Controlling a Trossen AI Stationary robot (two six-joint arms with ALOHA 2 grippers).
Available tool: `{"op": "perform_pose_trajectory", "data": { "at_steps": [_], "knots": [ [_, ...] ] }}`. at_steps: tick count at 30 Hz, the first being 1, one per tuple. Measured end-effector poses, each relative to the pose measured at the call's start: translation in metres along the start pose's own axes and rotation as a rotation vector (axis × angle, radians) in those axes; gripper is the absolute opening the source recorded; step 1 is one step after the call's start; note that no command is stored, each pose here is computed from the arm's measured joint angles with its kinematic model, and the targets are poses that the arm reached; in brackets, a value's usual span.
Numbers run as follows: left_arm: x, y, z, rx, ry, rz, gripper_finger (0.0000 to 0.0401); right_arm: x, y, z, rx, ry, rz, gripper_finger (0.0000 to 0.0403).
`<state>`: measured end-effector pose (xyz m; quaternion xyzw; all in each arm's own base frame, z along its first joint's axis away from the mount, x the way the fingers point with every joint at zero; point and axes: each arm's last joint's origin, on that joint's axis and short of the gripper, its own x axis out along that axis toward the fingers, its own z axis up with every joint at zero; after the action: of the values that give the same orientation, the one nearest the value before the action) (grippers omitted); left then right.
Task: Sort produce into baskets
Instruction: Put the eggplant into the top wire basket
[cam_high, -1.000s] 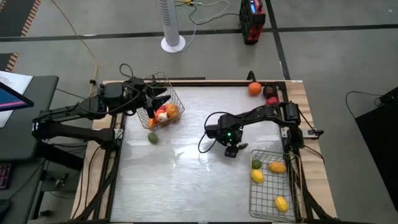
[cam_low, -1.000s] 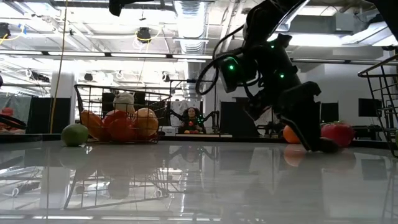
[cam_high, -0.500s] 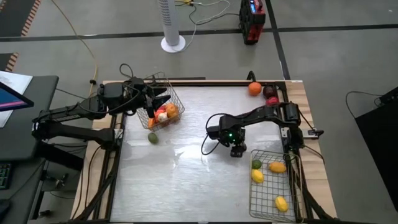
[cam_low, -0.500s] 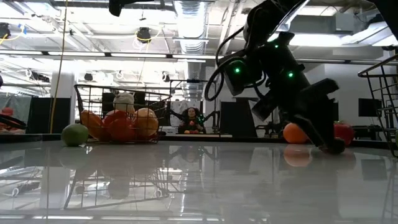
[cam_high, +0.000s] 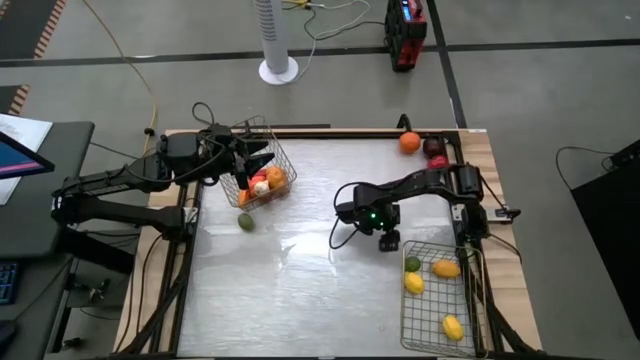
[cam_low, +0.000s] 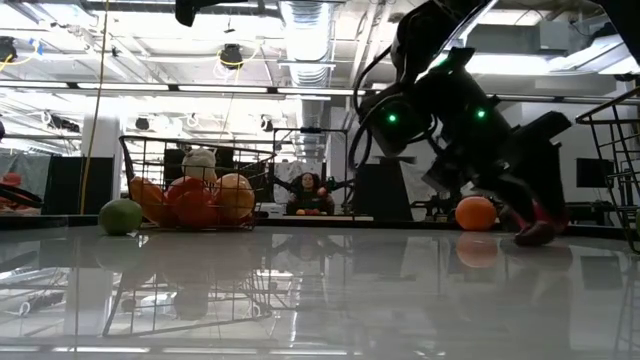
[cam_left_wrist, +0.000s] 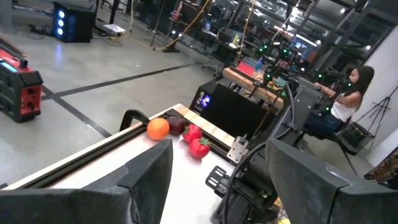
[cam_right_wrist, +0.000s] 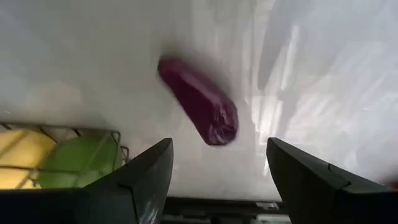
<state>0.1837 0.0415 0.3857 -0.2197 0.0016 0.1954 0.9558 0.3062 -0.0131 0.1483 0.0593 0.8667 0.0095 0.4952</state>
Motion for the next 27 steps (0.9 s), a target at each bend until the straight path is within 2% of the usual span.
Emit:
{"op": "perform_pose_trajectory", "data": {
  "at_steps": [9,14,27],
  "knots": [
    [0.0,-0.001,0.0,-0.023,0.013,-0.023,0.0245,0.015,-0.006,0.003,-0.009,-0.023,0.027,0.0285],
    [0.0,-0.001,-0.001,-0.022,0.019,-0.027,0.0245,0.02,-0.001,0.004,-0.042,-0.033,-0.054,0.0278],
    [0.0,-0.001,-0.001,-0.023,0.016,-0.023,0.0245,0.005,0.017,0.017,-0.093,-0.175,-0.101,0.0269]
  ]
}}
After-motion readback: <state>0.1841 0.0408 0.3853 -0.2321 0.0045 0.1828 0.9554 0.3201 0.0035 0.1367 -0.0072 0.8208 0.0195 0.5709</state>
